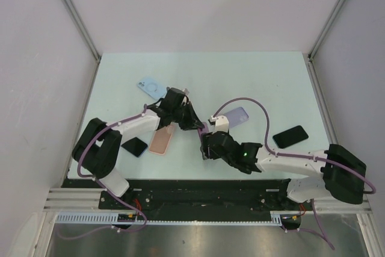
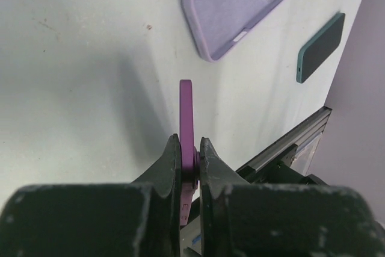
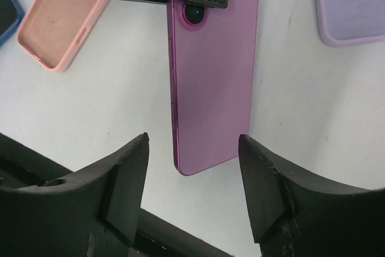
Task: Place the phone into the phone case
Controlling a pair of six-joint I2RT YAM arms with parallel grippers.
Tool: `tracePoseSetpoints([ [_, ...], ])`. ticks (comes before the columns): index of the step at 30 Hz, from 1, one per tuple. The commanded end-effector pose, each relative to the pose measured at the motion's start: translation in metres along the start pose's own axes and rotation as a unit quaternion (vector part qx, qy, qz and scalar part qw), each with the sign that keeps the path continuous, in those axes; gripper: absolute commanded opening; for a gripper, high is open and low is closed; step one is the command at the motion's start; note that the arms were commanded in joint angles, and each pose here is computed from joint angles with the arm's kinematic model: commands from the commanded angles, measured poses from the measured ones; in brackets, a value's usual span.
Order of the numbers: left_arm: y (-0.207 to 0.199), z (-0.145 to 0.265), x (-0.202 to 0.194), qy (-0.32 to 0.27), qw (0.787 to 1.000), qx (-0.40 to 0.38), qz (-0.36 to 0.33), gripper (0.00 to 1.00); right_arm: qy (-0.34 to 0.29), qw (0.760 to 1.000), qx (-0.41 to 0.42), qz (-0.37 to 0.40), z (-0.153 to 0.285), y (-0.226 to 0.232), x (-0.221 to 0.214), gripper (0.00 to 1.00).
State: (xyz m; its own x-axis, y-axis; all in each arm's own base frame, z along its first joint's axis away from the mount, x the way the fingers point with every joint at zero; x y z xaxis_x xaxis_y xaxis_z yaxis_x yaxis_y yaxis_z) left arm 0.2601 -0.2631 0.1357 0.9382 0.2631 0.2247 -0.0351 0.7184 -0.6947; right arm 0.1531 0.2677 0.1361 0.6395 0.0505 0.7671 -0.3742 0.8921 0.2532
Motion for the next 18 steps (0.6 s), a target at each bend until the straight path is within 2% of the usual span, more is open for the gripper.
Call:
tracePoseSetpoints([
  [1,-0.012,-0.001,0.008,-0.004,0.999,-0.008,0.033,0.0,-0.028,0.999,-0.033,-0.009,-0.009,0.012,0.002,0.65],
  [6,-0.011,0.001,0.009,-0.008,0.999,-0.001,0.035,0.0,-0.035,0.995,-0.086,0.021,-0.025,0.017,-0.004,0.64],
  [12,-0.008,0.003,0.006,0.0,0.999,0.016,0.038,0.0,-0.027,0.985,-0.157,0.07,-0.04,0.02,-0.02,0.56],
  [15,-0.009,0.004,0.004,0.007,0.999,0.01,0.035,0.0,-0.016,0.98,-0.174,0.091,-0.042,0.022,-0.025,0.43],
  [16,-0.01,0.005,0.005,0.007,0.999,0.008,0.035,0.01,-0.018,0.979,-0.178,0.093,-0.041,0.022,-0.024,0.34],
  [18,-0.011,0.005,0.004,0.01,0.999,0.005,0.03,0.07,-0.019,0.976,-0.191,0.104,-0.04,0.019,-0.027,0.26],
])
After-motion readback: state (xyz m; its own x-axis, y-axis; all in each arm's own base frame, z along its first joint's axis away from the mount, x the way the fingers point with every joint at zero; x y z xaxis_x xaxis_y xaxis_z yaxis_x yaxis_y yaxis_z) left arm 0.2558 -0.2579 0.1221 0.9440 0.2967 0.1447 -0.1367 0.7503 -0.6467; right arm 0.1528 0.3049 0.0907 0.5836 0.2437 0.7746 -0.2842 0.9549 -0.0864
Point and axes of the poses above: each gripper's point midway between its finger pads, its own z axis back along the fingers, its own y axis along the line the jaws close on, x = y × z, the point moved 6 cm from there along z, back along the fingers, and after that the axes turned 1 degree about z, right-handed, at the moved point
